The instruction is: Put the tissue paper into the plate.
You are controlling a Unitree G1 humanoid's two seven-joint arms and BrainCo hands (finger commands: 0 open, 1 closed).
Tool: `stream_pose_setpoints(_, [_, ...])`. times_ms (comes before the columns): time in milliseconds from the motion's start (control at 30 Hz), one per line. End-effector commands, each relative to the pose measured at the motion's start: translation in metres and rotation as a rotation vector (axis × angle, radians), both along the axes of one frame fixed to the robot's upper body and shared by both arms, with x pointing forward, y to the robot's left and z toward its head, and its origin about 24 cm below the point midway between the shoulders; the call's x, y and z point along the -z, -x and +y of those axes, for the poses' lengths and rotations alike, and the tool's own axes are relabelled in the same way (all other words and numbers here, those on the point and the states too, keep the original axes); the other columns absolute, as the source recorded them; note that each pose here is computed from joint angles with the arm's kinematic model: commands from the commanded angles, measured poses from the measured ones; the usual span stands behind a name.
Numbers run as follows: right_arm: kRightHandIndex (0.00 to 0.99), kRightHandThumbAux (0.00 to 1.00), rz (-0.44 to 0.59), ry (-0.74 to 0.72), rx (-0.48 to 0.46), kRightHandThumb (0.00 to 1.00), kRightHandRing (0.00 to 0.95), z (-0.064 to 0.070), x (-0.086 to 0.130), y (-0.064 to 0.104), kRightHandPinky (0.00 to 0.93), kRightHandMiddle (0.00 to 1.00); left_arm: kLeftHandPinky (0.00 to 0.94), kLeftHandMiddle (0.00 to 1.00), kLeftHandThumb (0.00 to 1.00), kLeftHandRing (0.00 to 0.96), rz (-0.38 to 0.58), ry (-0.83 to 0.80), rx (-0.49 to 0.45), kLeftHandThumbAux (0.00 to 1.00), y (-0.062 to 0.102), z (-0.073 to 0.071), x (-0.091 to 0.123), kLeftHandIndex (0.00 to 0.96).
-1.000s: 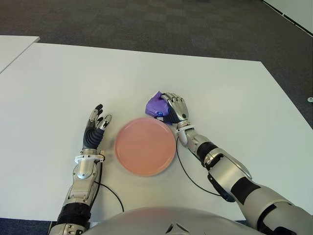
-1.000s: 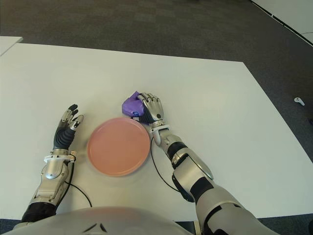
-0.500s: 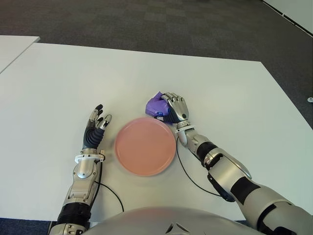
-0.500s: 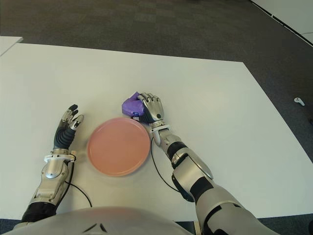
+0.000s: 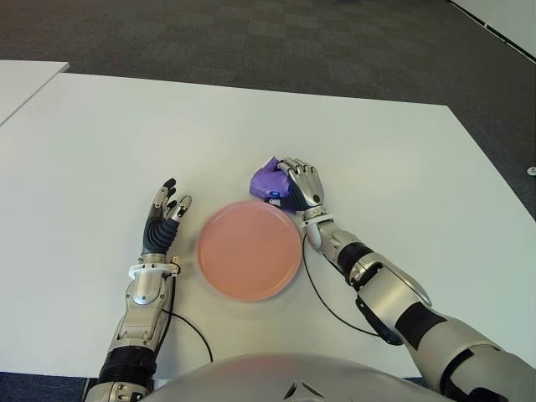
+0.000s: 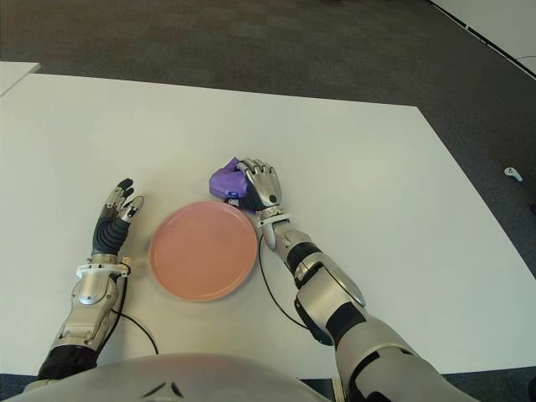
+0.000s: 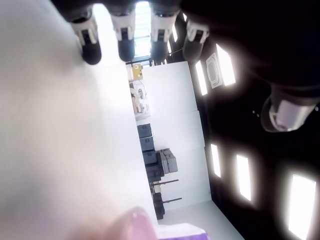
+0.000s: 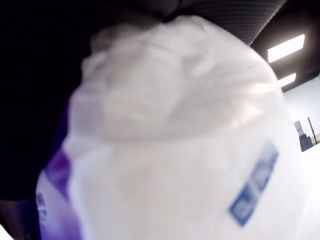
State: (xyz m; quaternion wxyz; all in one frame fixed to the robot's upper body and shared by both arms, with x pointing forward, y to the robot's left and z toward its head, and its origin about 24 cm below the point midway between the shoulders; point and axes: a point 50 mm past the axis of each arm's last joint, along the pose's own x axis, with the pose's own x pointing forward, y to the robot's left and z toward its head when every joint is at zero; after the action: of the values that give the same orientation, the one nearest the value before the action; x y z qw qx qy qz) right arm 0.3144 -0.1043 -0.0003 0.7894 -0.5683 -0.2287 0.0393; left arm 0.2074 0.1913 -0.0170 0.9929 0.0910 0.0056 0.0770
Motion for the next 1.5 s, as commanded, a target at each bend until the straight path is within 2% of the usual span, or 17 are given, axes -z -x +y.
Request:
stream_pose_setpoints(33, [0.44,0.709,0.144,0.059,0.047,0.747,0.884,-0.019,0.031,0.021,0.87,0.9,0.0,0.0,0.0,0.0,0.103,0.01,-0.013,0.371,0.011,-0.001,0.019,0.0])
stream_pose_setpoints(100, [0.44,0.708,0.137,0.056,0.052,0.748,0.886,-0.02,0.03,0.02,0.874,0.904,0.0,0.0,0.0,0.0,0.103,0.011,-0.014,0.368,0.011,-0.002,0.019,0.0])
stream_pose_setpoints(267, [0.44,0.708,0.078,0.026,0.082,0.749,0.885,-0.03,0.01,0.002,0.873,0.906,0.0,0.0,0.0,0.0,0.102,0.015,-0.023,0.368,0.01,-0.001,0.02,0.0])
stream_pose_setpoints(367, [0.44,0.708,-0.005,-0.026,0.1,0.748,0.881,-0.041,-0.023,-0.021,0.87,0.903,0.0,0.0,0.0,0.0,0.097,0.021,-0.031,0.37,0.01,-0.002,0.019,0.0])
stream_pose_setpoints(433, [0.44,0.709,-0.063,-0.067,0.102,0.748,0.879,-0.045,-0.043,-0.031,0.87,0.9,0.0,0.0,0.0,0.0,0.095,0.023,-0.031,0.37,0.009,-0.003,0.018,0.0])
stream_pose_setpoints(567, [0.44,0.709,-0.222,-0.161,0.067,0.748,0.879,-0.041,-0.081,-0.041,0.866,0.896,0.0,0.0,0.0,0.0,0.098,0.028,-0.029,0.369,0.009,-0.003,0.018,0.0])
stream_pose_setpoints(633, [0.439,0.709,-0.309,-0.196,0.049,0.749,0.883,-0.039,-0.1,-0.042,0.868,0.9,0.0,0.0,0.0,0.0,0.106,0.028,-0.028,0.375,0.014,0.0,0.021,0.0])
stream_pose_setpoints(800, [0.439,0.708,-0.399,-0.229,0.028,0.749,0.894,-0.035,-0.121,-0.038,0.875,0.912,0.0,0.0,0.0,0.0,0.109,0.025,-0.015,0.374,0.013,0.0,0.023,0.0])
stream_pose_setpoints(933, [0.439,0.708,-0.449,-0.309,-0.061,0.749,0.892,-0.02,-0.156,-0.028,0.87,0.911,0.0,0.0,0.0,0.0,0.115,0.023,-0.011,0.365,0.011,0.001,0.023,0.0])
stream_pose_setpoints(1133, [0.44,0.707,-0.484,-0.402,-0.141,0.749,0.884,-0.009,-0.184,-0.018,0.864,0.9,0.0,0.0,0.0,0.0,0.106,0.015,-0.007,0.367,0.009,0.001,0.023,0.0])
stream_pose_setpoints(1400, [0.44,0.707,-0.487,-0.492,-0.268,0.75,0.882,0.007,-0.188,0.005,0.876,0.907,0.0,0.0,0.0,0.0,0.094,0.005,0.011,0.378,0.007,0.002,0.024,0.0])
stream_pose_setpoints(1500, [0.439,0.707,-0.462,-0.521,-0.371,0.749,0.887,0.022,-0.179,0.027,0.883,0.919,0.0,0.0,0.0,0.0,0.1,0.008,0.014,0.378,0.006,0.004,0.026,0.0])
